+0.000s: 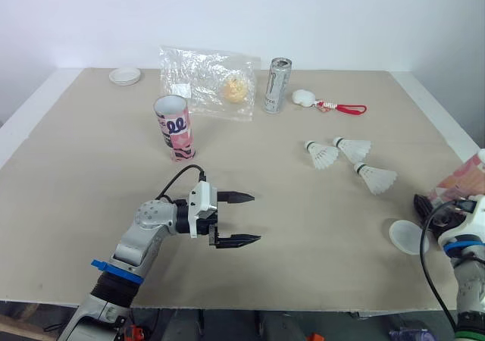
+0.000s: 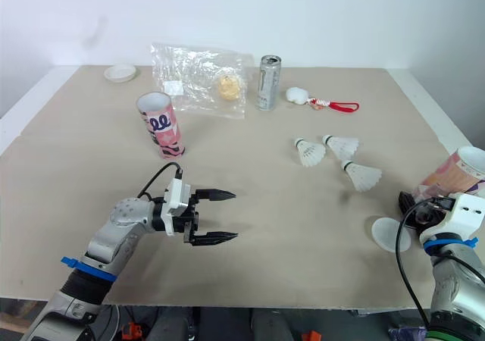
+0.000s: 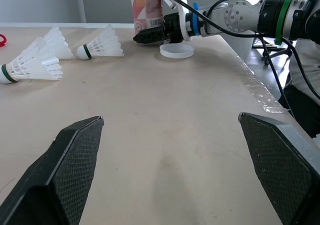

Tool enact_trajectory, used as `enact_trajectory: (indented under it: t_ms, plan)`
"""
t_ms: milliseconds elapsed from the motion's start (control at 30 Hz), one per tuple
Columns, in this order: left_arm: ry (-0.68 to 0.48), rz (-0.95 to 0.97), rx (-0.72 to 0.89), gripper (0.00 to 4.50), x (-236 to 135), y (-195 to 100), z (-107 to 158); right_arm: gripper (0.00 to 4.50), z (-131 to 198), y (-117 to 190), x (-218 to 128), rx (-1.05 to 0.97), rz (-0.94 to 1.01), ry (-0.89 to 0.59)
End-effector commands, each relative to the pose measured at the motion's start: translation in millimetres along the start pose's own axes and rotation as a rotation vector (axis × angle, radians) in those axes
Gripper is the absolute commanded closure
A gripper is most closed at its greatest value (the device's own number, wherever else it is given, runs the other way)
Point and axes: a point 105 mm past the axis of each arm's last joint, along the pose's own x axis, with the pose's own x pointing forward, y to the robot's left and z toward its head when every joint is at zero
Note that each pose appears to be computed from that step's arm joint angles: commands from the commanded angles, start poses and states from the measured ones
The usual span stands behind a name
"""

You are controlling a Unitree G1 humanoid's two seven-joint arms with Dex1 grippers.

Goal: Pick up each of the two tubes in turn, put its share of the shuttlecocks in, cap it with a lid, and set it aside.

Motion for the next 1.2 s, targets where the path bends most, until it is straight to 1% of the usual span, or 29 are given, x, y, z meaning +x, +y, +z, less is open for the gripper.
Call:
enact_trajectory:
  t_ms: [33, 267, 500, 667, 800, 933, 1033, 1100, 1167, 1200]
  plan:
    - [0.006, -0.008, 0.030, 0.00, -2, 1, 4, 0.11, 27, -6, -10, -0.050, 0.006, -0.073]
    - [0.014, -0.019, 0.031, 0.00, -1, 1, 2, 0.11, 35, 1, -36, -0.107, 0.026, -0.060]
    - [0.016, -0.050, 0.038, 0.00, 4, 2, 0, 0.11, 36, 8, -57, -0.103, 0.046, -0.025]
    - [0.016, -0.059, 0.040, 0.00, 5, 3, 0, 0.11, 29, 2, -74, -0.115, 0.041, 0.032]
    - [0.018, -0.058, 0.042, 0.00, 4, 4, -1, 0.11, 34, 7, -94, -0.187, 0.119, 0.068]
    - [0.022, -0.053, 0.042, 0.00, 3, 6, -2, 0.11, 42, 22, -110, -0.233, 0.259, 0.080]
    - [0.022, -0.032, 0.039, 0.00, 2, 8, -3, 0.11, 47, 42, -119, -0.334, 0.406, 0.064]
    - [0.020, -0.012, 0.039, 0.00, 1, 11, -4, 0.11, 49, 64, -121, -0.398, 0.530, 0.033]
    - [0.018, 0.027, 0.051, 0.00, 0, 15, -3, 0.11, 44, 99, -119, -0.424, 0.693, 0.013]
    - [0.017, 0.044, 0.055, 0.00, -1, 16, -3, 0.11, 43, 111, -118, -0.433, 0.742, 0.001]
